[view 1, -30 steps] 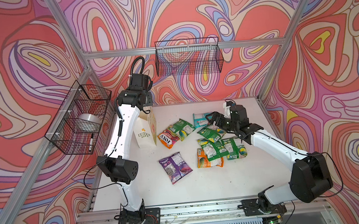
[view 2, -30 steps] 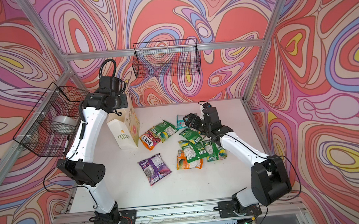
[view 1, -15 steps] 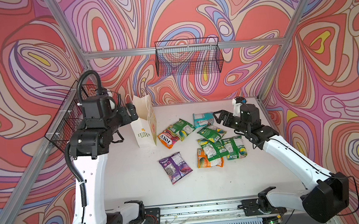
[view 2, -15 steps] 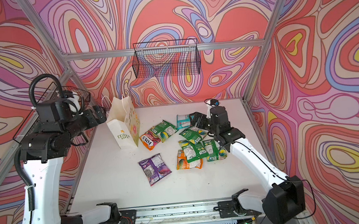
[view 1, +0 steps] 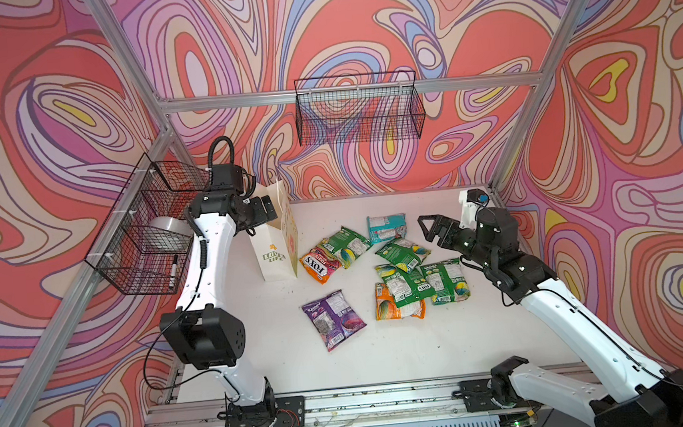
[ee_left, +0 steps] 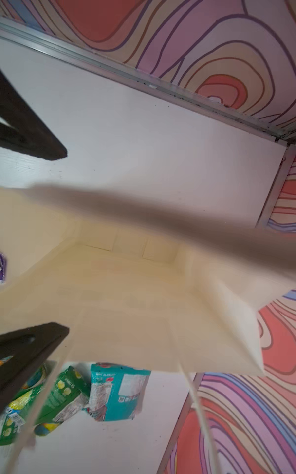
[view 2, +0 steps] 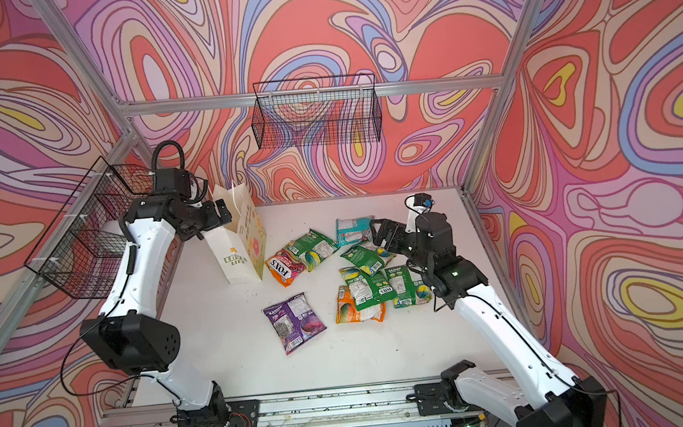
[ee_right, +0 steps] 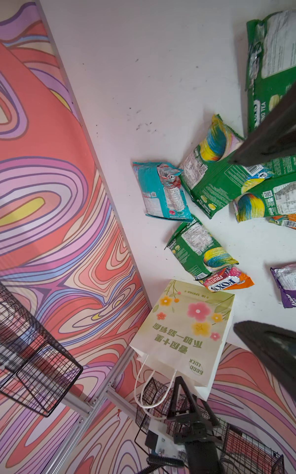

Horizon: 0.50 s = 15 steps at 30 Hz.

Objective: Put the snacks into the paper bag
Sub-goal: 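Set the paper bag upright beside the snacks and hold its rim with the left gripper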

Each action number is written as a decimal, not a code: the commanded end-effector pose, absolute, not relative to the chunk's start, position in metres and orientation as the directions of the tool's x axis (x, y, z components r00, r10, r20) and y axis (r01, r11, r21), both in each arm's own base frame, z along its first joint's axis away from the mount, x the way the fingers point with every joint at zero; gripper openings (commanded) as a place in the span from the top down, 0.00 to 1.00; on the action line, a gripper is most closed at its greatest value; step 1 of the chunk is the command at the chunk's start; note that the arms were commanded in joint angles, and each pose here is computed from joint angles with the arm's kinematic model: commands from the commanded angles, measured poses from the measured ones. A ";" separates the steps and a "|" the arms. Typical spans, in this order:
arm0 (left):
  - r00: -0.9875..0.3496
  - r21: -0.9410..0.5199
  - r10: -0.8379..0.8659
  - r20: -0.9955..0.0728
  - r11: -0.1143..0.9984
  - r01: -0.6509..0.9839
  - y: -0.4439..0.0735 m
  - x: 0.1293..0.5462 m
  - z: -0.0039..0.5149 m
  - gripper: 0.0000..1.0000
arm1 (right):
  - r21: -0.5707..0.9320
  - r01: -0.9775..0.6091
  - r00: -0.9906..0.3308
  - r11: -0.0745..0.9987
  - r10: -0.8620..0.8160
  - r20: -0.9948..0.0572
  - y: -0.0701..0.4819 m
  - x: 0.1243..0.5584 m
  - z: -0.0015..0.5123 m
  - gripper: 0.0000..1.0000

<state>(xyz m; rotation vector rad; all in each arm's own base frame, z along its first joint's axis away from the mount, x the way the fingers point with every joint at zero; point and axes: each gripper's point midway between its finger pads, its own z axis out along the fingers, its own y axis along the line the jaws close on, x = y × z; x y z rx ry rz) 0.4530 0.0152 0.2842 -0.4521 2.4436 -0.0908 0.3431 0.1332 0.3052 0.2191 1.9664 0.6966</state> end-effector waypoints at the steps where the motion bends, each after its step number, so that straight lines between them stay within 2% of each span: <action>1: -0.722 -0.089 -0.317 -0.615 0.938 -0.336 0.033 0.457 0.294 0.06 | 0.552 -0.125 -0.493 0.825 0.431 -0.756 0.130 0.334 0.300 0.02; 4: -0.713 -0.065 -0.315 -0.626 0.933 -0.355 0.039 0.463 0.295 0.16 | 0.547 -0.110 -0.503 0.830 0.428 -0.751 0.127 0.331 0.294 0.01; 9: -0.716 -0.042 -0.299 -0.630 0.935 -0.353 0.042 0.471 0.288 0.24 | 0.559 -0.097 -0.518 0.824 0.438 -0.735 0.127 0.328 0.287 0.02; 15: -0.735 -0.037 -0.306 -0.605 0.933 -0.359 0.042 0.482 0.272 0.45 | 0.564 -0.089 -0.514 0.821 0.447 -0.732 0.126 0.328 0.289 0.02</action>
